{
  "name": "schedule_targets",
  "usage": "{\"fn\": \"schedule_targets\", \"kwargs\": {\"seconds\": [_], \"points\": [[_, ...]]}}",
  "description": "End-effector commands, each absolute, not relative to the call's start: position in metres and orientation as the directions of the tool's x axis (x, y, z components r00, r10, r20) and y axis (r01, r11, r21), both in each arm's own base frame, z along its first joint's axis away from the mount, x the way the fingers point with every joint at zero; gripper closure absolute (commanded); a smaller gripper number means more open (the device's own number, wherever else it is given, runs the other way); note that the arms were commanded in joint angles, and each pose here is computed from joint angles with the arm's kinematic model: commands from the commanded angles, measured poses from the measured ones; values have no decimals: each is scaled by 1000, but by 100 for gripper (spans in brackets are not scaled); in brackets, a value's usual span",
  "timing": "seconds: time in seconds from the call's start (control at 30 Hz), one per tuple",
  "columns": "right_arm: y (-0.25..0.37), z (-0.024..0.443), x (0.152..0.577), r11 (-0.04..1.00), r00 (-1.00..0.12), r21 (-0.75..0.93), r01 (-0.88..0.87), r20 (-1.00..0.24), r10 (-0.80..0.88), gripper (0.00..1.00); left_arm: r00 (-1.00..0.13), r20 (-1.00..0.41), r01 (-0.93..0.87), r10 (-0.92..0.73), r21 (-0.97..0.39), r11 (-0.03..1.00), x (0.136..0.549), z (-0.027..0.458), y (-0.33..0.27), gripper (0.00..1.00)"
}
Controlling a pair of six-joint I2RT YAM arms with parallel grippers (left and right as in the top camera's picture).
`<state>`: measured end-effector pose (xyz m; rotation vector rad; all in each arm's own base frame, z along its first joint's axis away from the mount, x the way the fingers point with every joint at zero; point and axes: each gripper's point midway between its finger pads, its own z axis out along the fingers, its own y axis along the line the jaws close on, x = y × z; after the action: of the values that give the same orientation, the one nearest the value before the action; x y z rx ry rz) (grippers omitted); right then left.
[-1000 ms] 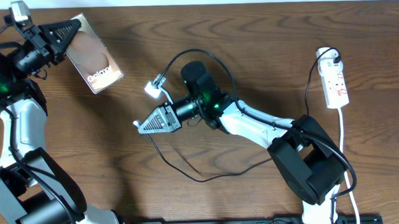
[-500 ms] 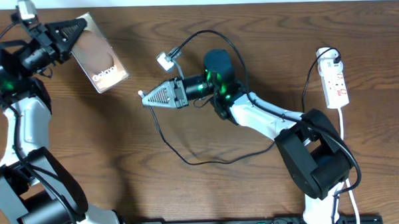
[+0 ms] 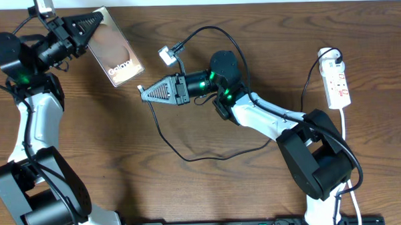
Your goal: Plug charger to phone and switch on socket
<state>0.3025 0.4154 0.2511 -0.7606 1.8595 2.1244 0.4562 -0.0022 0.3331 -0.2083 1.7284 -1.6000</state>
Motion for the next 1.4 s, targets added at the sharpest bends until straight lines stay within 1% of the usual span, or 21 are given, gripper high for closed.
{"fn": "schedule_targets", "kwargs": {"seconds": [0.0,0.57,0.93,1.1,1.37], "points": [[415,253,310,-169,-849,858,-486,-509,-142,99,-681,-431,388,-592,-898,208,456,344,-7,93],[416,255,325,-140,-843,841,-523,-534,-59,99,-708,-421,381,-567,-904,195,454,340,-16,93],[413,255,330,-134,-844,841,-525,-534,-49,99,-720,-432,394,-543,-899,192,452,338,-28,92],[413,255,329,-135,-843,840,-525,-535,-53,99,-703,-470,424,-534,-879,216,452,338,-28,93],[413,254,327,-137,-843,841,-524,-535,-63,99,-675,-466,416,-572,-881,225,459,340,-23,93]]}}
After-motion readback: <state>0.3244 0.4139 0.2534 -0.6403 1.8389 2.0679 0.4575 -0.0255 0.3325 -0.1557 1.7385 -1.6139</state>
